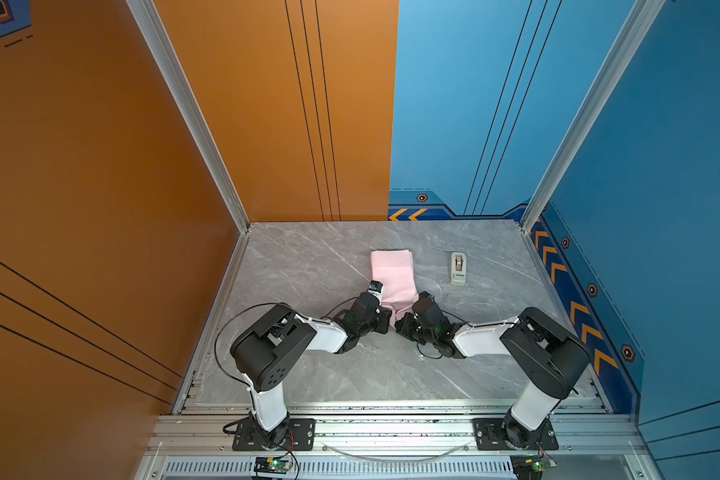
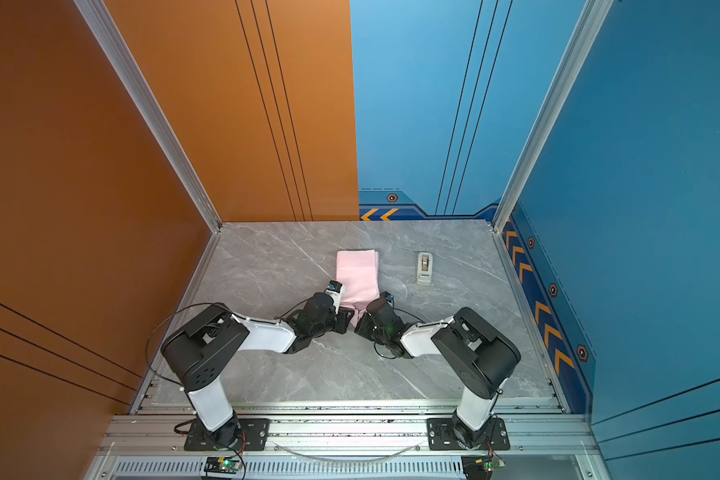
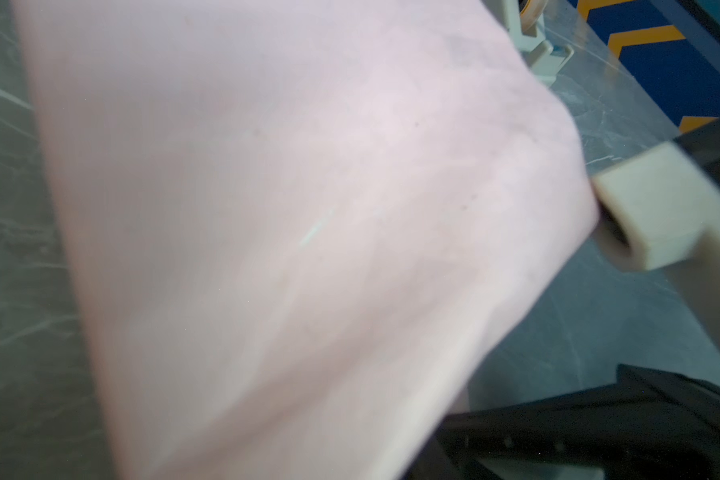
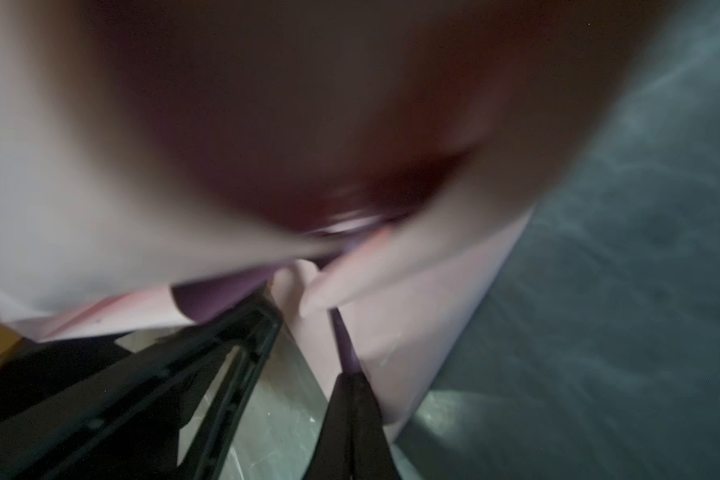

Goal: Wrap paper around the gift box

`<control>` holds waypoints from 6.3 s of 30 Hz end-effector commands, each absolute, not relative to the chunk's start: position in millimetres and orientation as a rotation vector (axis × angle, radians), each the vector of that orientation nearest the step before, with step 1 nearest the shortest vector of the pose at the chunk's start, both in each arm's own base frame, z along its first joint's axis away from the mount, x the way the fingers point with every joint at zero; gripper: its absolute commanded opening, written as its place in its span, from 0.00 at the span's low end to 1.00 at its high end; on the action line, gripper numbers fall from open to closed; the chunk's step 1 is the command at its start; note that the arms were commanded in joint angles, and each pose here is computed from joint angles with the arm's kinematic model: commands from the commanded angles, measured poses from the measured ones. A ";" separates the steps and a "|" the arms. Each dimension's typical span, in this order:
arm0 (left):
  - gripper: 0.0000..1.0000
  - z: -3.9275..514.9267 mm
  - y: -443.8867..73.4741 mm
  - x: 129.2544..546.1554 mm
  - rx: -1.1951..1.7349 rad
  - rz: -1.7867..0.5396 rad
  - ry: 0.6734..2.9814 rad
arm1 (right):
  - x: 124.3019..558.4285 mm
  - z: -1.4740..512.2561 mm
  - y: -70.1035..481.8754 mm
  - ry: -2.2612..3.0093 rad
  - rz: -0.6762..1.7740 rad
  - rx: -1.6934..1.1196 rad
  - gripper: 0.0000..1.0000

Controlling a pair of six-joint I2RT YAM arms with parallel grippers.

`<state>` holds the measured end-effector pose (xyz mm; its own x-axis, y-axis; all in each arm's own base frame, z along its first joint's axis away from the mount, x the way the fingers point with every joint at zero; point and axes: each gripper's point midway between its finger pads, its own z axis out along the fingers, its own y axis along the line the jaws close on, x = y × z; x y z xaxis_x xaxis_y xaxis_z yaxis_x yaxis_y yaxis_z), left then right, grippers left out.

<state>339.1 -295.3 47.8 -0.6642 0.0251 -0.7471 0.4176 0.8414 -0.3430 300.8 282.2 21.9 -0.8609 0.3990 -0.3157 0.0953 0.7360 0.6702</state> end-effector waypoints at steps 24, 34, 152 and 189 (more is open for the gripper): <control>0.77 144.6 -247.2 324.7 1.363 -0.169 1.814 | 297.0 9.7 276.6 2.578 0.849 0.355 0.03; 0.78 125.5 -282.0 343.9 1.786 -0.091 1.429 | 297.2 14.0 279.2 2.568 0.866 0.340 0.03; 0.53 -11.0 -248.2 323.3 0.945 0.183 2.405 | 396.4 49.8 255.1 2.419 1.010 0.312 0.16; 0.51 -21.3 -247.6 321.9 0.898 0.162 2.432 | 327.5 -31.4 253.5 2.668 0.830 0.298 0.12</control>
<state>379.1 -283.8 82.7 -0.4428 0.5207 -0.7299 0.4281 0.8381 0.3381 369.5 280.3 22.2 -0.8708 0.3209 -0.3724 -0.0283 0.7235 0.6897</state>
